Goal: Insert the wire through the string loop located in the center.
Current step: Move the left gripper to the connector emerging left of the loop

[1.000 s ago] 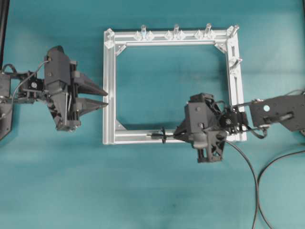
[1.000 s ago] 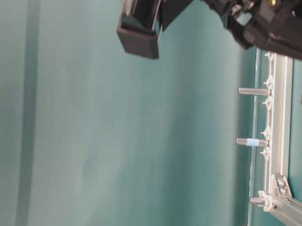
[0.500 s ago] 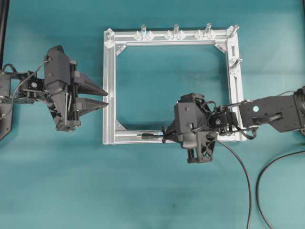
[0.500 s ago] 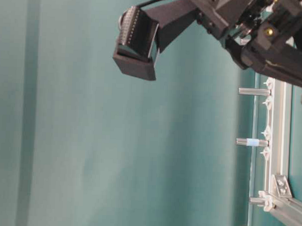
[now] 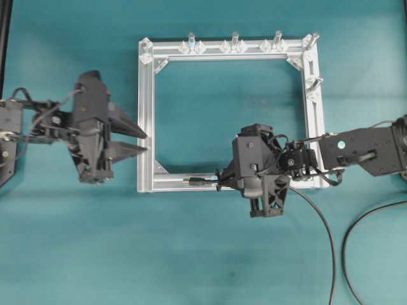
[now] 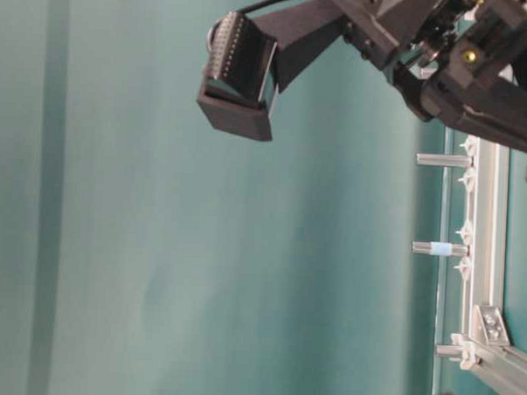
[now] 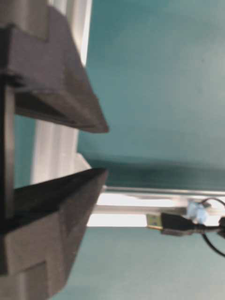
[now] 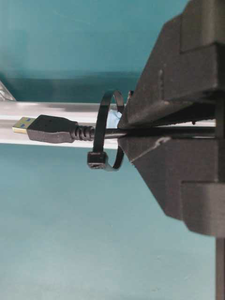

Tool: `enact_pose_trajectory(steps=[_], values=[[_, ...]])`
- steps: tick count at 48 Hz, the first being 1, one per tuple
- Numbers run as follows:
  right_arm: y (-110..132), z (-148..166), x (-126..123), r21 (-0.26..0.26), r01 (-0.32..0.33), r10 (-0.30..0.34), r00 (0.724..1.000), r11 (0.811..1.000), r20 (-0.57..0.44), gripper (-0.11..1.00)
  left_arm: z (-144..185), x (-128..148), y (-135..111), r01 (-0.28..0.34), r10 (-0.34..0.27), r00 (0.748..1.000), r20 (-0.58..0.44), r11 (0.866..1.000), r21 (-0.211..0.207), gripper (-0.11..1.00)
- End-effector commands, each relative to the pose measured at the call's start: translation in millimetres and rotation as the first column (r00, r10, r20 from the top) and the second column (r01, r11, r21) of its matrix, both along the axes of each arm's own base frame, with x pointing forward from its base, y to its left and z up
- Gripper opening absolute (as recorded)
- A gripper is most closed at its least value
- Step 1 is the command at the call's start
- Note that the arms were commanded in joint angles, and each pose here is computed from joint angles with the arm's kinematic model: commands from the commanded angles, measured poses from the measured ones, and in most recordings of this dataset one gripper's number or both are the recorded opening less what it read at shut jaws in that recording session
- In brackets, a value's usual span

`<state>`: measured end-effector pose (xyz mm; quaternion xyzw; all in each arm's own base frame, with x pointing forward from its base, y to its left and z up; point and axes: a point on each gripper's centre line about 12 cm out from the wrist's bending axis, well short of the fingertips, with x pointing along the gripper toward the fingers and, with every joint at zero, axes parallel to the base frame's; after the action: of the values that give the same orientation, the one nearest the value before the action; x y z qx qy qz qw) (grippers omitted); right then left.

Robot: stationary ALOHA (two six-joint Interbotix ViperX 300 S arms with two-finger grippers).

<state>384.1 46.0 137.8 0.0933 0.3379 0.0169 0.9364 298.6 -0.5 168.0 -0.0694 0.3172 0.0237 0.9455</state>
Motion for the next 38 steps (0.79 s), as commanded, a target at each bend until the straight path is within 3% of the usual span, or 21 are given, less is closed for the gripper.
enact_pose_trajectory(steps=[1,9,13,23,38], values=[[0,10,5,0.005,0.002,-0.003,0.999,1.000,0.035,0.07,11,17,-4,0.018,-0.018,0.999,0.029,1.000,0.005,0.50],[0,10,5,0.005,0.002,-0.003,0.999,1.000,0.035,0.07,11,33,-11,0.038,-0.038,0.999,0.005,0.999,0.003,0.80],[0,10,5,0.005,0.002,-0.003,0.999,1.000,0.033,0.07,9,34,-12,0.041,-0.041,0.999,-0.032,0.999,0.000,0.89],[0,10,5,0.005,0.002,-0.003,0.999,1.000,0.033,0.07,5,30,-13,0.049,-0.049,0.992,-0.117,0.999,-0.002,0.91],[0,10,5,0.005,0.002,-0.003,0.999,1.000,0.033,0.07,16,45,-27,0.086,-0.086,0.992,-0.092,0.996,-0.004,0.91]])
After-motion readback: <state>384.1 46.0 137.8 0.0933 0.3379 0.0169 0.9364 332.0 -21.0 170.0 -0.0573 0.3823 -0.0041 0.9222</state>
